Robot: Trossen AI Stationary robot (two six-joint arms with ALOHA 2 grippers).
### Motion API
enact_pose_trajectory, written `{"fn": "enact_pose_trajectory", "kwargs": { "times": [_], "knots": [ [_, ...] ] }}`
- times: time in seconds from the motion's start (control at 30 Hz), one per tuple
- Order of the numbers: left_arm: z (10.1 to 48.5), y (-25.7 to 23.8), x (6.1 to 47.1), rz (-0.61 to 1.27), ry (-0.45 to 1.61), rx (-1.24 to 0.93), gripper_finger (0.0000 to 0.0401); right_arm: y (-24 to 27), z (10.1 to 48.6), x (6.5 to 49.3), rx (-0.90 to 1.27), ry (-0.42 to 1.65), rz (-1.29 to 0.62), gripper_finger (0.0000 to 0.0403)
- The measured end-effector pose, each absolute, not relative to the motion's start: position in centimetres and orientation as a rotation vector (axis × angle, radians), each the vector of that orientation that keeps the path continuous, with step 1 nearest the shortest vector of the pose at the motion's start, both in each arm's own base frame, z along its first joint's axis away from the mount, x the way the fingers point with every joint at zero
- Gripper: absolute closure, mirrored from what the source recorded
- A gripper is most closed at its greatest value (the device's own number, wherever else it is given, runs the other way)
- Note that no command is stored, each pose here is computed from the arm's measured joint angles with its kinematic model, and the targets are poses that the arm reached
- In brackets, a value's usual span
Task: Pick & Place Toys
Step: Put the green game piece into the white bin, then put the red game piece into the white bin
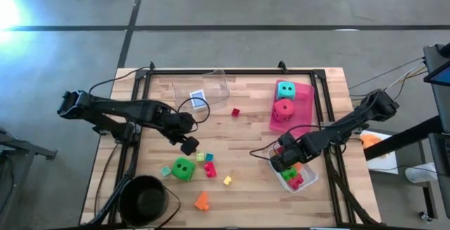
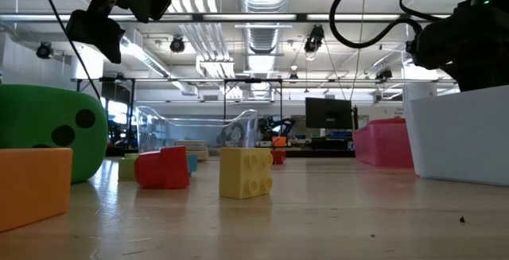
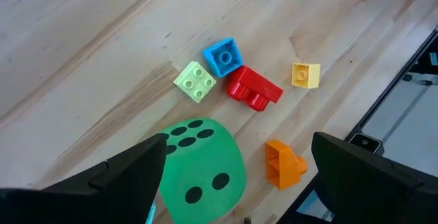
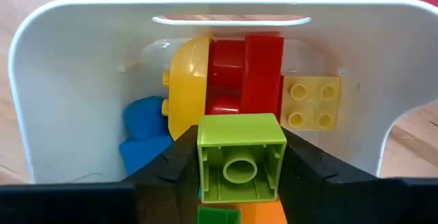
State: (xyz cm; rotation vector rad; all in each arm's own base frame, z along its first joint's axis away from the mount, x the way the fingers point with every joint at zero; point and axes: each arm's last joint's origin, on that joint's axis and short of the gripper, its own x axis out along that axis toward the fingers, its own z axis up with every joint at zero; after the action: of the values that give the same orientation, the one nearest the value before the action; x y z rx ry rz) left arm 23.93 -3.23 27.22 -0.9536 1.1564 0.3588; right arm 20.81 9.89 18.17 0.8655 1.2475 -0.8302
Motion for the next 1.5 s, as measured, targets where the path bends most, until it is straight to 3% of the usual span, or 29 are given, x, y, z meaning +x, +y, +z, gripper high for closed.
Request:
{"fn": "enact_pose_trajectory", "kwargs": {
  "times": [0.27, 0.5, 1.3, 1.5],
  "knots": [
    [27.2, -3.2, 23.9, 0.357, 1.154, -0.954, 0.0031, 9.9, 18.2, 20.8, 0.863, 1.249, -0.829, 0.0119],
    [27.2, -3.2, 24.0, 0.357, 1.154, -0.954, 0.0031, 9.9, 18.2, 20.7, 0.866, 1.253, -0.838, 0.0053],
    [27.2, -3.2, 24.0, 0.351, 1.152, -0.95, 0.0031, 9.8, 19.8, 20.5, 0.886, 1.227, -0.8, 0.0042],
    [27.2, -3.2, 24.0, 0.348, 1.154, -0.95, 0.0031, 9.7, 24.2, 20.2, 0.839, 1.171, -0.782, 0.0042]
  ]
}}
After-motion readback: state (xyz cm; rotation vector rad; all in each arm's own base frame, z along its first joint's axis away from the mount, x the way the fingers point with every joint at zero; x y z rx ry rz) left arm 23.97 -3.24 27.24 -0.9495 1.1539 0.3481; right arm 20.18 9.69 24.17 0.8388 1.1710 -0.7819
